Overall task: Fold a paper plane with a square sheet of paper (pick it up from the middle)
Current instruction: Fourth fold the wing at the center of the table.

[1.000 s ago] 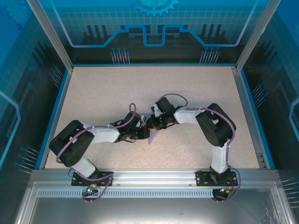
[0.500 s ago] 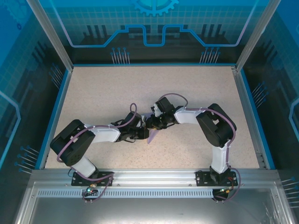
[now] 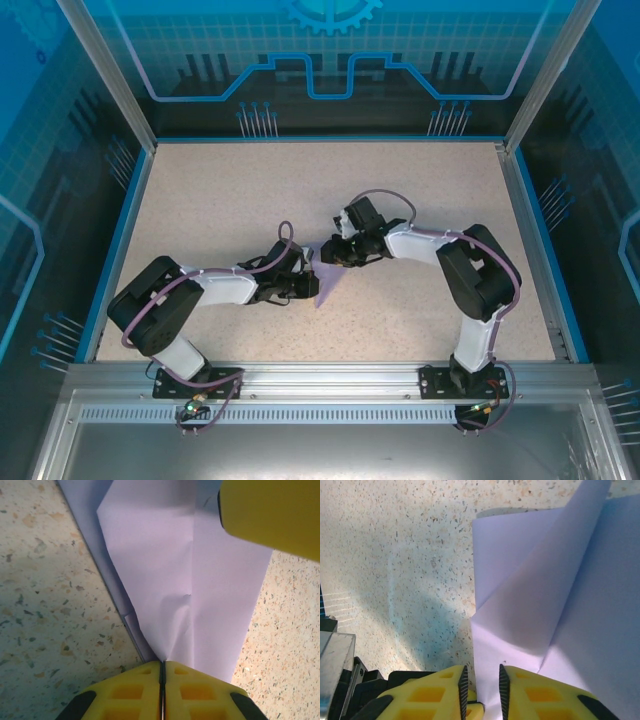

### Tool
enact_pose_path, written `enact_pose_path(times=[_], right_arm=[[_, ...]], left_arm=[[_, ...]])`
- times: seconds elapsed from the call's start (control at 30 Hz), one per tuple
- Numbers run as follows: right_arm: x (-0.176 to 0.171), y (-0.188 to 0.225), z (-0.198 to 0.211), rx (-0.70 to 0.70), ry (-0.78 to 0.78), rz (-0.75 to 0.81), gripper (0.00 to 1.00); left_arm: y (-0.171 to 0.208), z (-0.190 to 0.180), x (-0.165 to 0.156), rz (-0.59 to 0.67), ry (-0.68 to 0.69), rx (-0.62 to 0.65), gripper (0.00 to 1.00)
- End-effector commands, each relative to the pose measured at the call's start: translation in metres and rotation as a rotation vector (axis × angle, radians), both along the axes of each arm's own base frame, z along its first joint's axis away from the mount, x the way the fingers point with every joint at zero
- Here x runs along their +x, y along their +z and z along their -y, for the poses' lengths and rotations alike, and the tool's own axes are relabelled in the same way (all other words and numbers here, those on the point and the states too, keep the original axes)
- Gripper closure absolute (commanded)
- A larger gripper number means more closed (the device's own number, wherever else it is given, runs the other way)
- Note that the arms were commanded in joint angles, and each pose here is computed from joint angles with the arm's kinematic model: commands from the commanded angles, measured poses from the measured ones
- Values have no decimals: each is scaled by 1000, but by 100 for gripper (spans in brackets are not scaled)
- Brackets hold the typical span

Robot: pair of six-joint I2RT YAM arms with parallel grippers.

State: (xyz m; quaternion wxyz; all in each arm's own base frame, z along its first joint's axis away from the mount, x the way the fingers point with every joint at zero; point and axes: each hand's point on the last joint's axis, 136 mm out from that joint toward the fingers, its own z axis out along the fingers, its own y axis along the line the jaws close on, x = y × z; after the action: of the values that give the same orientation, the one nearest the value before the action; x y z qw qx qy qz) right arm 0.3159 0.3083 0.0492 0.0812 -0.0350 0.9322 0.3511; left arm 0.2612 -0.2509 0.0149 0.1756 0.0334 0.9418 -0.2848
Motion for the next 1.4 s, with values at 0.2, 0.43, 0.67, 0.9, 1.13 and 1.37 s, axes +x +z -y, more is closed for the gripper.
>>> enact_pose_path(times=[0.2,0.43,0.67,0.9,1.13,1.37], right_arm=[[16,-15,-9,-13,16,-24,80],[22,-32,-8,-45,18,-45,80],[18,-42,-3,-93,36,-59,80],[12,-45,1,-123,56,-60,80],[8,-47,3,-136,78,-62,80],[6,-48,1,-140,92,-63,81]], left_arm=[[-12,-10,-8,-16,-11,62,90],[-8,-9,-9,-12,-17,60,89],[-1,-6,-10,-3,-21,47,87],[10,-2,-11,3,-28,23,84],[32,-5,-7,35,-13,27,76],[46,3,10,73,-19,44,70]])
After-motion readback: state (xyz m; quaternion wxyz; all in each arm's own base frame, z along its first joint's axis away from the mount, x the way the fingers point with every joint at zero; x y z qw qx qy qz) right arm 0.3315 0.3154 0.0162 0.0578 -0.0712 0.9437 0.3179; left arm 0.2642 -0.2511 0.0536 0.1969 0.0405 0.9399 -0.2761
